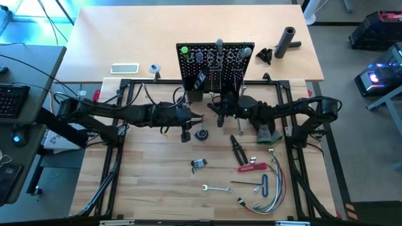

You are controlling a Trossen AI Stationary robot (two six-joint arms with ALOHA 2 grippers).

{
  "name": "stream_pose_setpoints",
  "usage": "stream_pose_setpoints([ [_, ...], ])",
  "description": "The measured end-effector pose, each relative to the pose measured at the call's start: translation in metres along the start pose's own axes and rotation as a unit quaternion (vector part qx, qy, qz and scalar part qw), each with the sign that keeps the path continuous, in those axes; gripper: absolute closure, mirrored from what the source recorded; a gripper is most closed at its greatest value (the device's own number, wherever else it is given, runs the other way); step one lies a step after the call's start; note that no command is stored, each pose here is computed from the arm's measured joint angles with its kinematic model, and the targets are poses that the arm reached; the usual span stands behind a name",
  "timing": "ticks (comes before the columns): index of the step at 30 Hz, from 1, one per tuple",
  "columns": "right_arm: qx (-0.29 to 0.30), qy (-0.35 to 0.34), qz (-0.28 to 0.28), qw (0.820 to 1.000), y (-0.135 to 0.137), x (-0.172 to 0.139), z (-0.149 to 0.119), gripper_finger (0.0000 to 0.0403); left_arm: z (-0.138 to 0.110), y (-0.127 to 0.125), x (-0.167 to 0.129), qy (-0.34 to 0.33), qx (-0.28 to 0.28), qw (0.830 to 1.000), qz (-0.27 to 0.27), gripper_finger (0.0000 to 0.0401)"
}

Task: Hang tools onto peg board
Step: Hang the silver wrench on the peg board

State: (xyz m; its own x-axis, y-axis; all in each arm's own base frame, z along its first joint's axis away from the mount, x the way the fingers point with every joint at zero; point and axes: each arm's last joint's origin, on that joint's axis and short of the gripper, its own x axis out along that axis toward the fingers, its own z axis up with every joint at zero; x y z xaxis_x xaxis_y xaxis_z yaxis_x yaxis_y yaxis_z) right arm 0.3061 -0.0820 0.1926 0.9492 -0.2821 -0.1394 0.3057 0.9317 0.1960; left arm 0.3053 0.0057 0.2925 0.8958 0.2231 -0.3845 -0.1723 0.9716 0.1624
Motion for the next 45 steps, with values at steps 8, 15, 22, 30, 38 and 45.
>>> stream_pose_setpoints([
  [8, 0.02, 0.0, 0.003, 1.0, -0.007, 0.0, 0.001, 0.0401, 0.001, 0.0, 0.0, -0.005, 0.0, 1.0, 0.0, 0.032],
  [15, 0.035, 0.004, -0.009, 0.999, -0.015, 0.001, 0.001, 0.0401, 0.001, 0.0, 0.0, -0.007, 0.0, 1.0, 0.001, 0.032],
  [22, 0.044, 0.017, -0.018, 0.999, -0.019, 0.004, -0.006, 0.0401, 0.002, 0.0, 0.0, -0.011, -0.002, 1.0, 0.001, 0.032],
  [30, 0.047, 0.003, -0.033, 0.998, -0.02, 0.009, -0.01, 0.0401, 0.003, 0.0, 0.0, -0.015, -0.004, 1.0, 0.001, 0.032],
  [38, 0.048, -0.001, -0.044, 0.998, -0.023, 0.009, -0.009, 0.0382, 0.003, 0.0, 0.0, -0.014, -0.003, 1.0, 0.001, 0.032],
  [45, 0.049, 0.001, -0.036, 0.998, -0.021, 0.009, -0.01, 0.0352, 0.002, 0.0, 0.0, -0.01, -0.002, 1.0, 0.001, 0.032],
])
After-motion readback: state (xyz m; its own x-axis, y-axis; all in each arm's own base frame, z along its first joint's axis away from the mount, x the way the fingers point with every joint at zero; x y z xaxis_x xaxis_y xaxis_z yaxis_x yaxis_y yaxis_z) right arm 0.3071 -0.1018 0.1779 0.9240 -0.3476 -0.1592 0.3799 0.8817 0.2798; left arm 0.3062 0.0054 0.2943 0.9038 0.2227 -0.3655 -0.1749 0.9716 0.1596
